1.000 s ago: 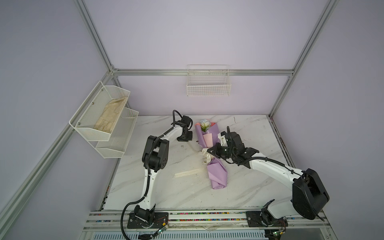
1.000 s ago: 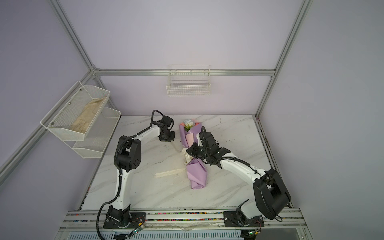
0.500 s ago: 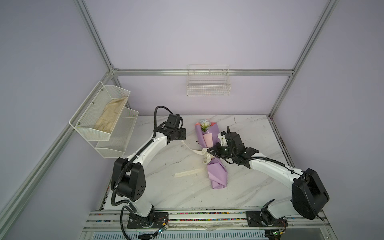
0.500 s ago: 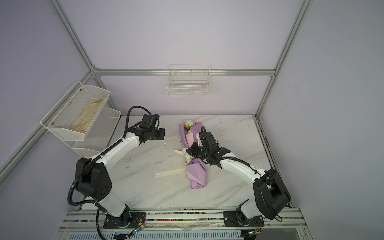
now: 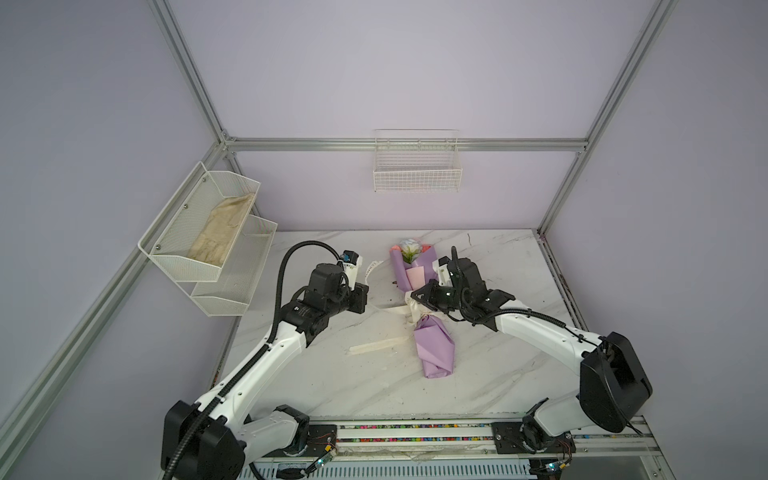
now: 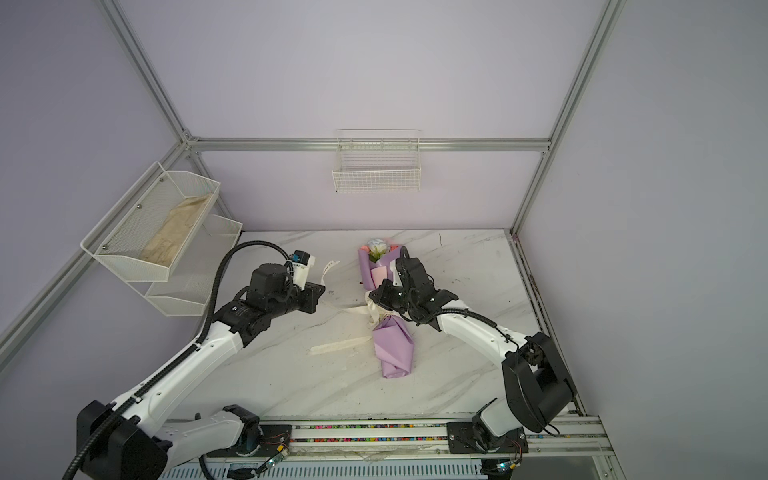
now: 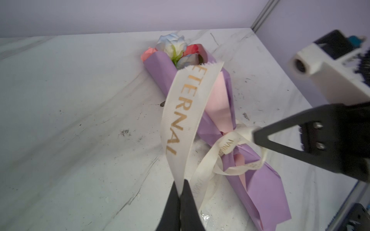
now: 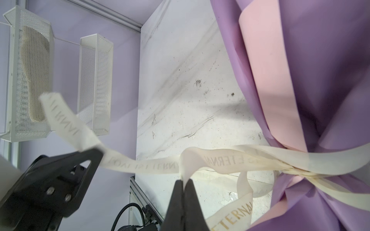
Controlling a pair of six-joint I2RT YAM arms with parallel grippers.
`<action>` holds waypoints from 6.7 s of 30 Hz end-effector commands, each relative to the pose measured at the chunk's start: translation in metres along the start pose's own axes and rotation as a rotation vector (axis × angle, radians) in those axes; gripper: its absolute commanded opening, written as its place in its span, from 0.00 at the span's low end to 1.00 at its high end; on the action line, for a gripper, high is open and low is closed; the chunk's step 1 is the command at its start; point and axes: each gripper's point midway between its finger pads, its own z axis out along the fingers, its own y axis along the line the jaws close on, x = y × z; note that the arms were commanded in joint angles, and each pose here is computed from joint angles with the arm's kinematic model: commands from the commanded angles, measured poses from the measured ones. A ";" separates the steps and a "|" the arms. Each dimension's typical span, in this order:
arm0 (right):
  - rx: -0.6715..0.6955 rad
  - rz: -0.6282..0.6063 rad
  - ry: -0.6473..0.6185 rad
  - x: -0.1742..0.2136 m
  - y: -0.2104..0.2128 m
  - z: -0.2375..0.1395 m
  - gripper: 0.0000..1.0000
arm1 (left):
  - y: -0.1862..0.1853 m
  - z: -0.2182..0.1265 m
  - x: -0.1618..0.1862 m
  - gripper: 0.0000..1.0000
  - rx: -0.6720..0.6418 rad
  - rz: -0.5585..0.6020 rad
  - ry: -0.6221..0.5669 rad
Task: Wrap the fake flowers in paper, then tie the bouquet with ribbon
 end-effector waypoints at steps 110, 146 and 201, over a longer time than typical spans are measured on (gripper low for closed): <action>0.126 0.142 -0.102 -0.016 -0.053 -0.075 0.43 | -0.128 0.103 -0.006 0.00 0.550 -0.086 -0.062; 0.142 0.905 -0.403 0.039 -0.183 -0.089 0.01 | -0.128 0.096 0.011 0.00 0.554 -0.066 0.010; 0.285 0.090 -0.392 -0.070 -0.139 -0.147 0.00 | -0.080 0.041 0.005 0.58 0.302 0.206 -0.080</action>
